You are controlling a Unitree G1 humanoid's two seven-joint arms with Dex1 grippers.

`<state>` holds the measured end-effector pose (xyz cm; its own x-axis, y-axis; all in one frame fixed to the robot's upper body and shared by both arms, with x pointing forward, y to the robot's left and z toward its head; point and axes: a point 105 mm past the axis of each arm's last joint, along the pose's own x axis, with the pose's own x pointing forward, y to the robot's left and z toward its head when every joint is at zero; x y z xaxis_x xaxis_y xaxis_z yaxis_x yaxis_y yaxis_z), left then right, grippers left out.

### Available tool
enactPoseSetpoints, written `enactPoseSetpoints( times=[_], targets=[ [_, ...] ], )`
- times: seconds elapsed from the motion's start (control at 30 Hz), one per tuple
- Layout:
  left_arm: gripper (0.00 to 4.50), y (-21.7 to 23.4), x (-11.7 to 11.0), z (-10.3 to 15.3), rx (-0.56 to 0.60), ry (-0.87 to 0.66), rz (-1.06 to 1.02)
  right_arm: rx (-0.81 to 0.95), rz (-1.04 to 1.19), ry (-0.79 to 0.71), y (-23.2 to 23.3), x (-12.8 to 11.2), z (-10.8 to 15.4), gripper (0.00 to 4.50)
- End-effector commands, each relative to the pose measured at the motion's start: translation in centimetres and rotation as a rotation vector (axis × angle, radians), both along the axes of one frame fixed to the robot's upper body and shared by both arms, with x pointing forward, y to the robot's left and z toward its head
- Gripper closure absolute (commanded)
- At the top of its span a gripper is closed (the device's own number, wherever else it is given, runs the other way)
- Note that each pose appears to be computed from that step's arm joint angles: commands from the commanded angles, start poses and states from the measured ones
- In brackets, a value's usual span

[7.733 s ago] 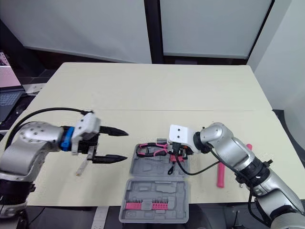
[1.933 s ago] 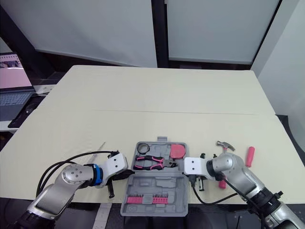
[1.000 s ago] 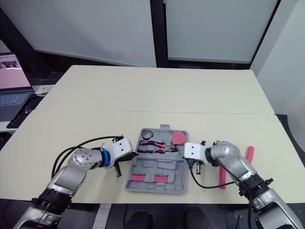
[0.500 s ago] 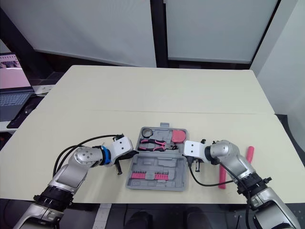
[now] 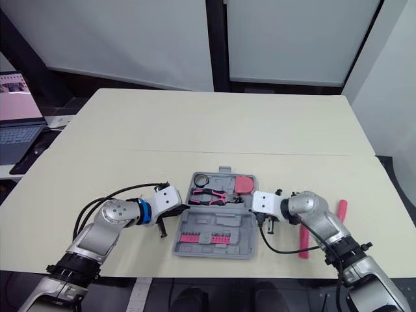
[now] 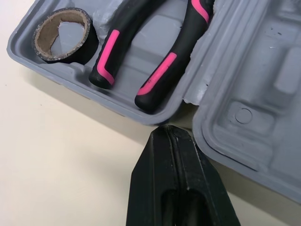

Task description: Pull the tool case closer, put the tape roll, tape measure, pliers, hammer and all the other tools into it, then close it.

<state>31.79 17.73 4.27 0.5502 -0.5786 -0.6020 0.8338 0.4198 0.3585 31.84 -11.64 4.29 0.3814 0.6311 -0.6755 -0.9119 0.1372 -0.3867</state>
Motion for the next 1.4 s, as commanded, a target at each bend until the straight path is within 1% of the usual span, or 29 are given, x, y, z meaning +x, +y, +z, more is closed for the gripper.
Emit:
enactPoseSetpoints(
  times=[0.03,0.07,0.17,0.23,0.3,0.4,0.43,0.47,0.57,0.6,0.7,0.8,0.97,1.1,1.23,1.33,1.4],
  targets=[
    [4.5,1.2,0.0,2.0,-0.062,-0.065,0.033,0.085,-0.074,-0.06,-1.4,0.7,2.5,4.48],
    [4.5,1.7,0.0,3.1,-0.098,-0.088,0.045,0.122,-0.101,-0.059,-1.8,0.7,3.2,4.48],
    [3.92,3.2,-0.3,5.6,-0.174,-0.124,0.07,0.236,-0.175,-0.088,-3.2,1.1,5.5,4.5],
    [3.32,4.5,-0.7,7.5,-0.23,-0.135,0.091,0.306,-0.207,-0.123,-4.7,1.2,7.6,4.04],
    [2.67,5.6,-1.1,8.7,-0.274,-0.14,0.109,0.349,-0.219,-0.132,-5.8,1.0,8.9,3.69],
    [1.72,9.2,-1.9,11.4,-0.36,-0.151,0.192,0.454,-0.237,-0.114,-8.8,-0.2,11.5,3.07],
    [1.41,9.9,-2.1,11.9,-0.374,-0.152,0.21,0.476,-0.242,-0.111,-9.4,-0.5,12.0,2.86],
    [1.04,11.8,-2.6,12.4,-0.377,-0.145,0.255,0.482,-0.274,-0.106,-11.0,-0.9,12.8,2.61],
    [0.15,17.3,-4.1,13.9,-0.41,-0.141,0.415,0.447,-0.39,-0.114,-16.0,-2.0,14.0,1.99],
    [0.0,18.2,-4.3,14.1,-0.416,-0.14,0.439,0.444,-0.412,-0.12,-16.8,-2.1,14.2,1.75],
    [0.0,21.2,-4.9,14.2,-0.411,-0.149,0.538,0.444,-0.524,-0.153,-20.1,-2.2,14.4,1.01],
    [0.0,24.4,-5.6,13.4,-0.405,-0.161,0.669,0.467,-0.669,-0.17,-23.9,-2.7,13.4,0.03],
    [0.0,25.6,-6.2,12.3,-0.393,-0.162,0.723,0.43,-0.737,-0.174,-26.1,-3.4,11.6,0.03],
    [0.0,25.5,-6.2,12.4,-0.413,-0.186,0.728,0.429,-0.722,-0.187,-25.5,-2.9,11.5,0.03],
    [0.0,24.4,-7.0,12.1,-0.426,-0.177,0.704,0.457,-0.606,-0.166,-21.8,-1.6,12.1,0.03],
    [0.0,23.4,-8.2,11.8,-0.441,-0.174,0.701,0.497,-0.469,-0.155,-17.0,-0.2,12.9,0.03],
    [0.0,22.6,-9.4,11.3,-0.456,-0.165,0.71,0.525,-0.348,-0.134,-13.1,0.4,13.3,0.03]
  ],
)
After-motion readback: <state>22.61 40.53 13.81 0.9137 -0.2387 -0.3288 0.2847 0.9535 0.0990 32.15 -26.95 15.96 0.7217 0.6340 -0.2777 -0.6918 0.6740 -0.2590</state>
